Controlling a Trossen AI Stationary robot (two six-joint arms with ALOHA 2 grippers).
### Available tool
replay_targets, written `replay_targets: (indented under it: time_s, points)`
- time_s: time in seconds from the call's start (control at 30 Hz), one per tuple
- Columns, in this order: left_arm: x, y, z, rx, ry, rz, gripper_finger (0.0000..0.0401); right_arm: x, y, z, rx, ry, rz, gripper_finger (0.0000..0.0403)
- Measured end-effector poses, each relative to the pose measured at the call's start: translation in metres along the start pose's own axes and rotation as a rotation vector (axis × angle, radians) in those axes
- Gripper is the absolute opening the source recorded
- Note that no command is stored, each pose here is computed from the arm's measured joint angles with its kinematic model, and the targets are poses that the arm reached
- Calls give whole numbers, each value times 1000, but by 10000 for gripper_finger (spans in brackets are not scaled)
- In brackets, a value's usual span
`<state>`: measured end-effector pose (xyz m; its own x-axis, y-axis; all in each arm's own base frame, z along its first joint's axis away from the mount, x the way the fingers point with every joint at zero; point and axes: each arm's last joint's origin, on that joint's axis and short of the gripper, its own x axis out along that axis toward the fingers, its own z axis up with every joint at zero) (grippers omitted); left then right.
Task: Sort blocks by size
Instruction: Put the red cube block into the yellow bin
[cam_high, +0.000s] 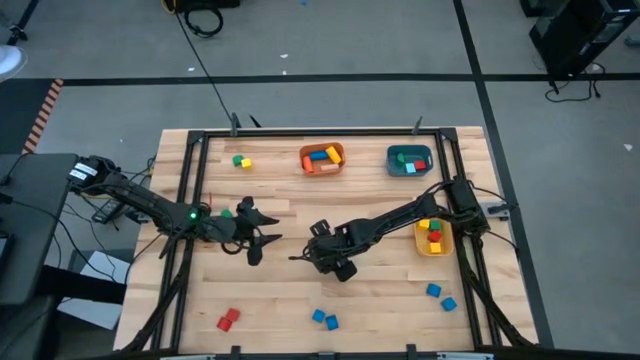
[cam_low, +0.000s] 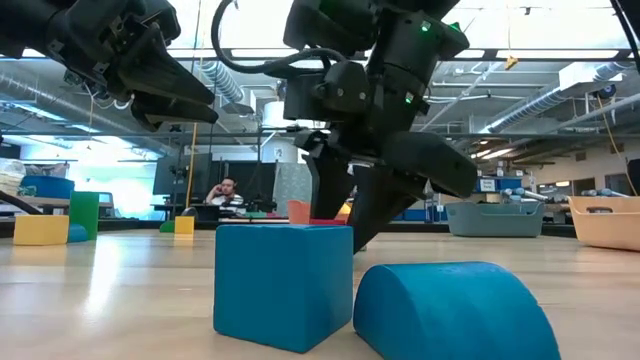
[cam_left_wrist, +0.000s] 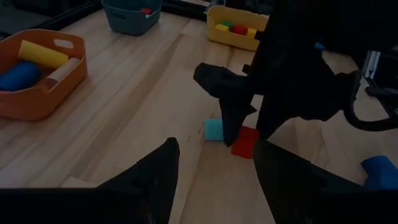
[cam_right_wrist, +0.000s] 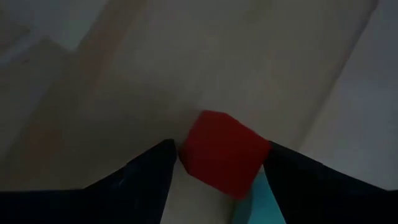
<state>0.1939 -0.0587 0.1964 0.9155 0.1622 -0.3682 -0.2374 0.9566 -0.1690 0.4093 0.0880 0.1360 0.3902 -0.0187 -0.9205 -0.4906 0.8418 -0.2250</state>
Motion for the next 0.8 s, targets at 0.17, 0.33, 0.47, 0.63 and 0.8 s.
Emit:
replay_targets:
  time_s: [0.17, 0.33, 0.47, 0.63, 0.8]
  points:
    - [0, 0, 0, 0, 1, 0, 214, 2, 0, -1, 51, 3, 3, 246]
    - [0, 0, 0, -1, 1, 0, 214, 2, 0, -1, 59, 2, 5, 208]
    - [0, 0, 0, -1, 1, 0, 214, 3, 0, 0, 62, -5, 3, 169]
    - [0, 0, 0, -6, 1, 0, 214, 3, 0, 1, 84, -13, -3, 155]
    - [0, 0, 0, -6, 1, 0, 214, 4, 0, 2, 128, -25, -14, 207]
